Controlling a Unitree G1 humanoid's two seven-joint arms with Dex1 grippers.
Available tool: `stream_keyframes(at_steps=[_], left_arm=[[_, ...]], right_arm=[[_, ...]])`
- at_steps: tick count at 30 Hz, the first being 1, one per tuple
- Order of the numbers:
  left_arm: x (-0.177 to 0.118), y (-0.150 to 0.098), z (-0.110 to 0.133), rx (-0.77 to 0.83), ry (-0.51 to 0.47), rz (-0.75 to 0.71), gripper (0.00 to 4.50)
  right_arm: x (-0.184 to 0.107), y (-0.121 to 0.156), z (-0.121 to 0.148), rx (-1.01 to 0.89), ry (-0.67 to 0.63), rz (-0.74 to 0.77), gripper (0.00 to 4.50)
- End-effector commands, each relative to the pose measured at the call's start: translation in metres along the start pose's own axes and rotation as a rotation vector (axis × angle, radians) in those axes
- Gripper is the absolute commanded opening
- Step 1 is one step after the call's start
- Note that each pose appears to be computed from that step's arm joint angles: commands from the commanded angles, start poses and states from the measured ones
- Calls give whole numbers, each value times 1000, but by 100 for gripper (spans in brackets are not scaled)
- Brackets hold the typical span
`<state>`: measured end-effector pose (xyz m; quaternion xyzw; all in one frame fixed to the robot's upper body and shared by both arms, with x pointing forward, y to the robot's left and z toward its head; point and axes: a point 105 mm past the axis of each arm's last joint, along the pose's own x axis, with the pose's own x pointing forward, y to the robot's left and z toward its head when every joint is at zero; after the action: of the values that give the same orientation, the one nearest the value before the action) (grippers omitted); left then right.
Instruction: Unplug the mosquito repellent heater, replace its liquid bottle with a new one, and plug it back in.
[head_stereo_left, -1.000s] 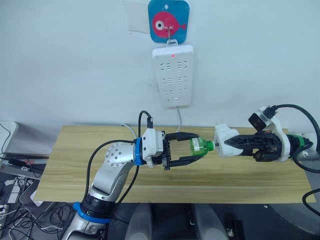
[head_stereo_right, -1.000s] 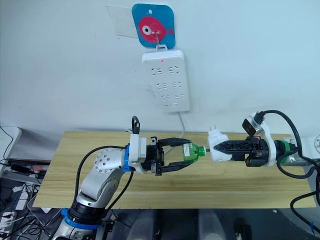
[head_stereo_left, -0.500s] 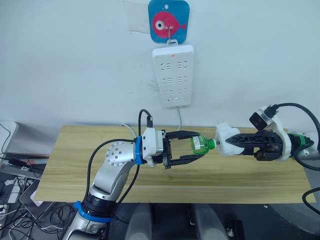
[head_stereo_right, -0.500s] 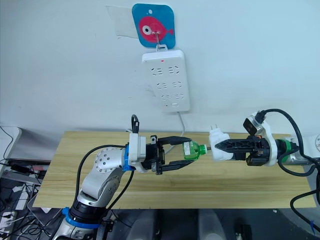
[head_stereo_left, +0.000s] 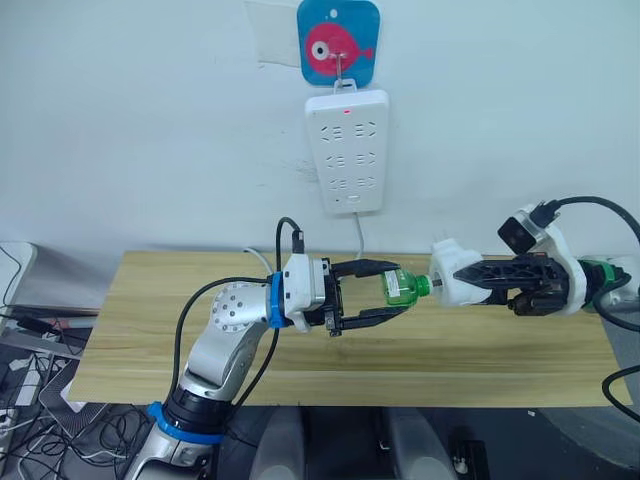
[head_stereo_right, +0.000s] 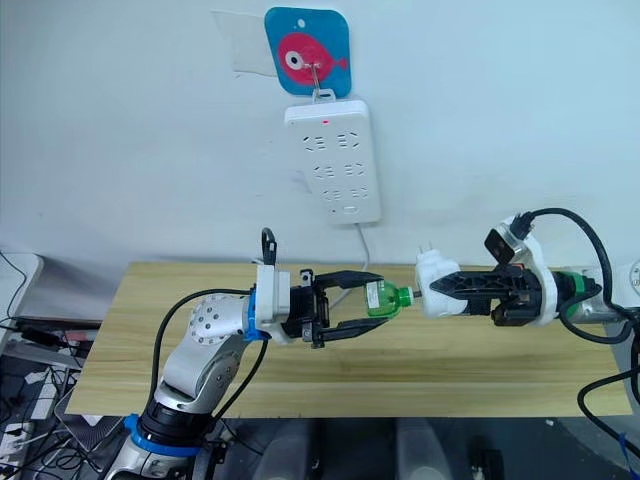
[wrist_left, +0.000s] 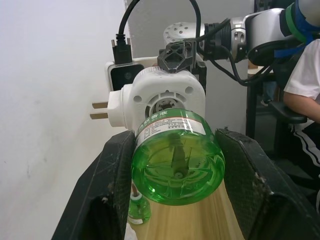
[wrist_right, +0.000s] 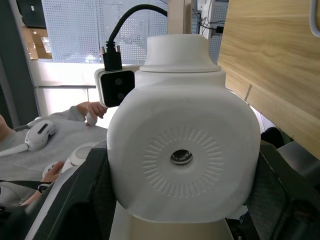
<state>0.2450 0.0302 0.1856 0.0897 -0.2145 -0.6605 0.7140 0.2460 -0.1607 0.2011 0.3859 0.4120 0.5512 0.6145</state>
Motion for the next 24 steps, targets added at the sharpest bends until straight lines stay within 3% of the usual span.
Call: stream_keyframes(at_steps=[1,15,24], left_arm=[[2,0,6,25,-21,-9,224],[13,3,13,54,-61,-5,224],[15,-5,1,39,-32,-30,224]], right_arm=[[-2,15,1,-25,8,58,297],[4,13,-4,-40,28,46,297],[7,17,-12,-69,62,52,297]])
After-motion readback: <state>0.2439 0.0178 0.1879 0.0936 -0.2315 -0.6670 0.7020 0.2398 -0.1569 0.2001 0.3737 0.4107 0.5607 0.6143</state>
